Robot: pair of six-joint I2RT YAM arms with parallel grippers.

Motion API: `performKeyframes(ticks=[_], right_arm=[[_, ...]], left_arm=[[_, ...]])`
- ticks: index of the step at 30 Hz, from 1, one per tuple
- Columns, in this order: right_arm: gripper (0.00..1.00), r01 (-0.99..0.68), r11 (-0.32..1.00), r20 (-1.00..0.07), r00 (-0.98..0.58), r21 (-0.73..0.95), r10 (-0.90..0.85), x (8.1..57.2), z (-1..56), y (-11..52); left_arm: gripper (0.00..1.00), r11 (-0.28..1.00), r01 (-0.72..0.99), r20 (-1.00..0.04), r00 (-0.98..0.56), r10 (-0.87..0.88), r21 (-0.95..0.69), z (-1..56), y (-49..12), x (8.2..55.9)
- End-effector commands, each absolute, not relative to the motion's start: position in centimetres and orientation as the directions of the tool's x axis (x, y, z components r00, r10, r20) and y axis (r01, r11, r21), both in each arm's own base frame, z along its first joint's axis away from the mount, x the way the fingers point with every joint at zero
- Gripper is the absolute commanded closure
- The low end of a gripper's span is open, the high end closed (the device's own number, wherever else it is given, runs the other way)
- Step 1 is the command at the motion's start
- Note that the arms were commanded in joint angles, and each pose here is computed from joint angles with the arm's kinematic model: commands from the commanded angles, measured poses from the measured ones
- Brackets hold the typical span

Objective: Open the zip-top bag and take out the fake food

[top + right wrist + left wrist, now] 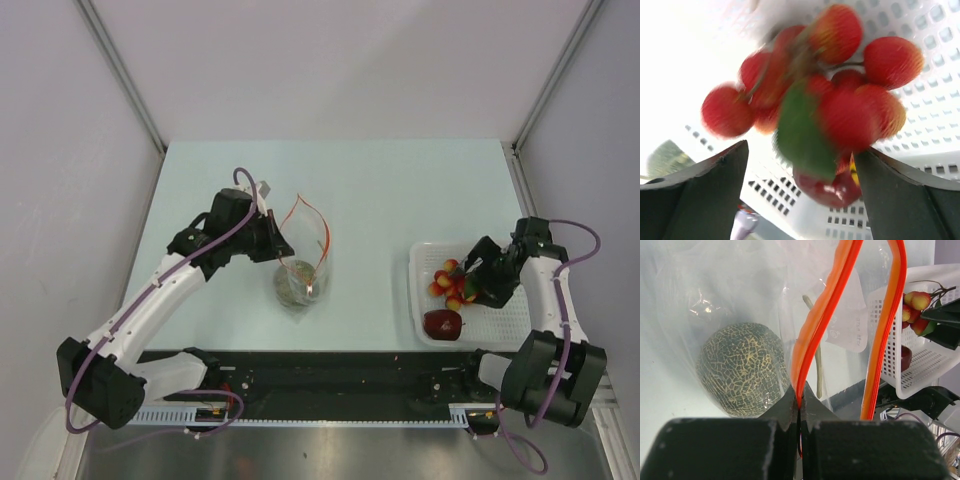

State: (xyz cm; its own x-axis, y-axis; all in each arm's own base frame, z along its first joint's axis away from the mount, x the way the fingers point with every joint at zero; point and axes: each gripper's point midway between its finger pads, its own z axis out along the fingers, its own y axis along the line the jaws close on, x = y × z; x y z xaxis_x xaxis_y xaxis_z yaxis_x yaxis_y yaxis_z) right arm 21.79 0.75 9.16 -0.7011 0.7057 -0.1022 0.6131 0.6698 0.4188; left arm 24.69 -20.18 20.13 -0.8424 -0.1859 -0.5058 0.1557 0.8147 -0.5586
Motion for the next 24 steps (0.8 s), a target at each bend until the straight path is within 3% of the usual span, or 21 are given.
performKeyframes(ticks=[1, 3, 7, 13, 17, 24], right_arm=[[0.05, 0.576, 0.750, -0.184, -0.740, 0.324, 0.648, 20.9, 11.1, 1.0], [0.00, 0.571, 0.769, -0.233, -0.737, 0.289, 0.635, 20.6, 12.1, 0.7], [0.00, 0.568, 0.767, -0.230, -0.737, 0.297, 0.635, 19.3, 13.5, 1.6], [0.00, 0.461, 0.818, -0.311, -0.766, 0.344, 0.563, 19.4, 16.4, 3.6], [0.00, 0.339, 0.863, -0.410, -0.774, 0.374, 0.482, 21.3, 18.9, 6.1], [0.03, 0.015, 0.886, -0.568, -0.762, 0.464, 0.310, 24.3, 25.3, 15.9]], left_arm=[[1.00, 0.796, 0.176, -0.540, -0.814, -0.213, -0.579, 21.3, -20.5, 25.3], [1.00, 0.794, 0.183, -0.549, -0.808, -0.215, -0.580, 21.4, -20.4, 25.3], [1.00, 0.789, 0.181, -0.553, -0.801, -0.228, -0.587, 21.8, -20.3, 25.0], [1.00, 0.796, 0.192, -0.565, -0.797, -0.215, -0.574, 21.9, -20.2, 25.2], [1.00, 0.788, 0.197, -0.570, -0.791, -0.224, -0.583, 22.4, -20.2, 25.1], [1.00, 0.778, 0.206, -0.560, -0.800, -0.216, -0.593, 22.4, -20.4, 24.6]])
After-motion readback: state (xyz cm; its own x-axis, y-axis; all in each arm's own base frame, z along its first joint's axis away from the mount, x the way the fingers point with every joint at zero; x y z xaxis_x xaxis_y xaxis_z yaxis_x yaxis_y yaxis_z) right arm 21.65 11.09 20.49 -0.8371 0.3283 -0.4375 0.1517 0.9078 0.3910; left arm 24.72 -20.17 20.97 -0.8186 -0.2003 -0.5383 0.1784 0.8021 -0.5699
